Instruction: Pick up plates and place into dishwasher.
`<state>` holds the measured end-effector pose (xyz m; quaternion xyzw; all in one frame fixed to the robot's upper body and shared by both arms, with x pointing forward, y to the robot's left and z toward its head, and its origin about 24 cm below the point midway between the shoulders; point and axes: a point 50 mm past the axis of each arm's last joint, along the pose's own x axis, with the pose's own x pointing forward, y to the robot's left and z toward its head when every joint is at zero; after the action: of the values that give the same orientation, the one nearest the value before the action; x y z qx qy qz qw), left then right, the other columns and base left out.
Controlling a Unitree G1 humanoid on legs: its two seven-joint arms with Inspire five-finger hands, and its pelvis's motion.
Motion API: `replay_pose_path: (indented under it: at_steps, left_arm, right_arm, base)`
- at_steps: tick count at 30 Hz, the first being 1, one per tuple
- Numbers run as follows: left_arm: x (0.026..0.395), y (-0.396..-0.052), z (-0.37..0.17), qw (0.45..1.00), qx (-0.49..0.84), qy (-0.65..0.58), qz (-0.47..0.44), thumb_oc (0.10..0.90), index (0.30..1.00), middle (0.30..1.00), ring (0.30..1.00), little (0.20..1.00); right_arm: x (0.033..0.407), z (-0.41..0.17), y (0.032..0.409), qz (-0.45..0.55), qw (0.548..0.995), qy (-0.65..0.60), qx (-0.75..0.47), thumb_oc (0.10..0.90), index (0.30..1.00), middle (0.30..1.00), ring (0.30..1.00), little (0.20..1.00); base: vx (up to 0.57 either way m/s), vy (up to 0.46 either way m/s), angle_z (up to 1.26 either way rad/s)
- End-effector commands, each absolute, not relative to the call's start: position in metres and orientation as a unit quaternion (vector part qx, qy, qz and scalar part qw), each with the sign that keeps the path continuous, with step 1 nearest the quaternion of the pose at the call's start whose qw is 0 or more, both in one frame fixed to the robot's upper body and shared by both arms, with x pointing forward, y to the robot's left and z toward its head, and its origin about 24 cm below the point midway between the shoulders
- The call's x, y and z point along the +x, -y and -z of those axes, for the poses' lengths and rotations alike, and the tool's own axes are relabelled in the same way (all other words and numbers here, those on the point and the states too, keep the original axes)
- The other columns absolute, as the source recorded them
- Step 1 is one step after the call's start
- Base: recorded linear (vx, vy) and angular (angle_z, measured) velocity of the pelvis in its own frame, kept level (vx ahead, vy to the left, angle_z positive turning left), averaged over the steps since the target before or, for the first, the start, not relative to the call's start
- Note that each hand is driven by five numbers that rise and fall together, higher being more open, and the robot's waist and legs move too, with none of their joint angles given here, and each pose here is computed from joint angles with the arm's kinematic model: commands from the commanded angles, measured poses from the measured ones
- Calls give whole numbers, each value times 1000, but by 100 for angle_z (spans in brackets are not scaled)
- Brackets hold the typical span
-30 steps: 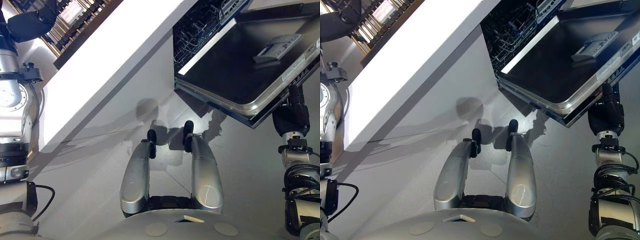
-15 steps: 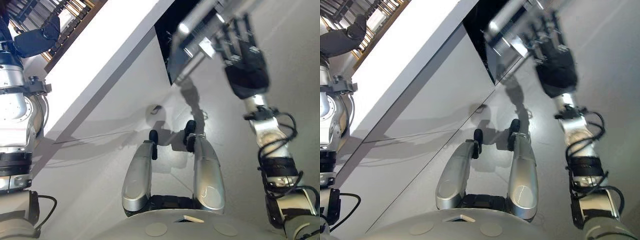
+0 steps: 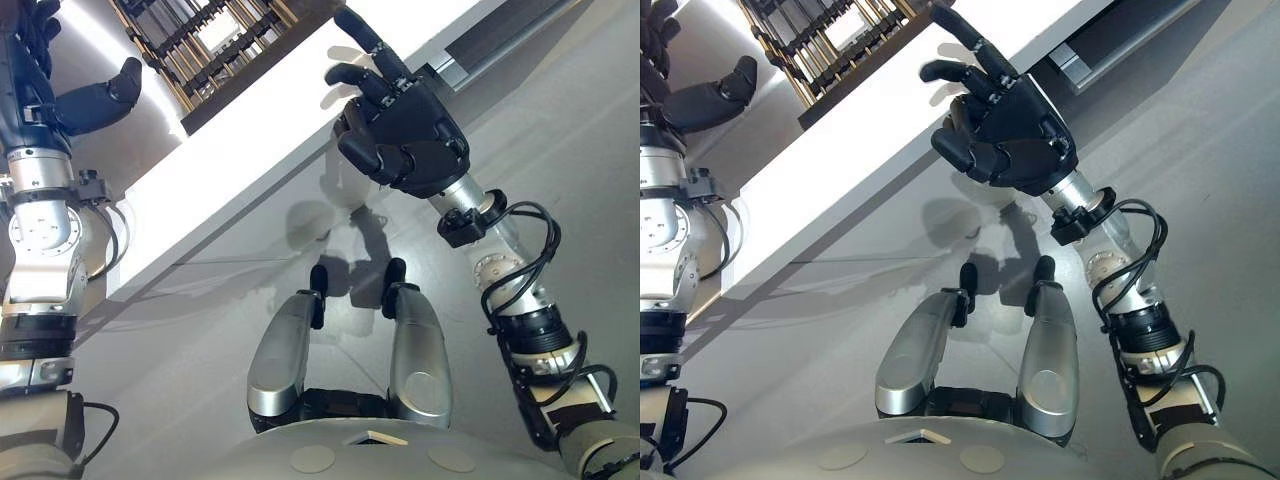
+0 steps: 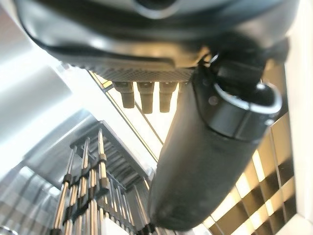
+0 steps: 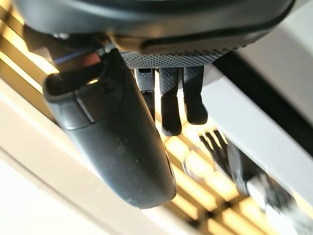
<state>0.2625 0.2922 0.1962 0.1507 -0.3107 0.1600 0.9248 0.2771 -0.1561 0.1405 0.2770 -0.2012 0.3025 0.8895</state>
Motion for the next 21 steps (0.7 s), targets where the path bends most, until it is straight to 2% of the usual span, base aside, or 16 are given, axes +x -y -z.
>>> replay_pose_path:
  at_steps: [1,4,11,16,21]
  left_arm:
    - [229,-299,-221,875,163,417,-185,800,900,900,900,900]
    - [228,-296,-215,884,160,404,-175,800,900,900,900,900]
    - [235,-286,-202,903,149,376,-147,800,900,900,900,900]
    - [244,-278,-196,910,139,364,-140,800,900,900,900,900]
    - [253,-274,-195,924,111,344,-122,800,900,900,900,900]
  right_arm:
    - [268,-63,238,-2,938,122,324,800,900,900,900,900]
    - [249,-22,250,64,950,55,302,800,900,900,900,900]
    - [214,36,258,150,976,-82,132,800,900,900,900,900]
    - [189,72,255,170,962,-187,101,800,900,900,900,900]
    - [151,112,259,182,926,-328,43,800,900,900,900,900]
  base:
    - [64,-39,21]
    - [66,-9,18]
    - [54,-24,-9]
    - [5,-22,-1]
    - [-18,-9,3]
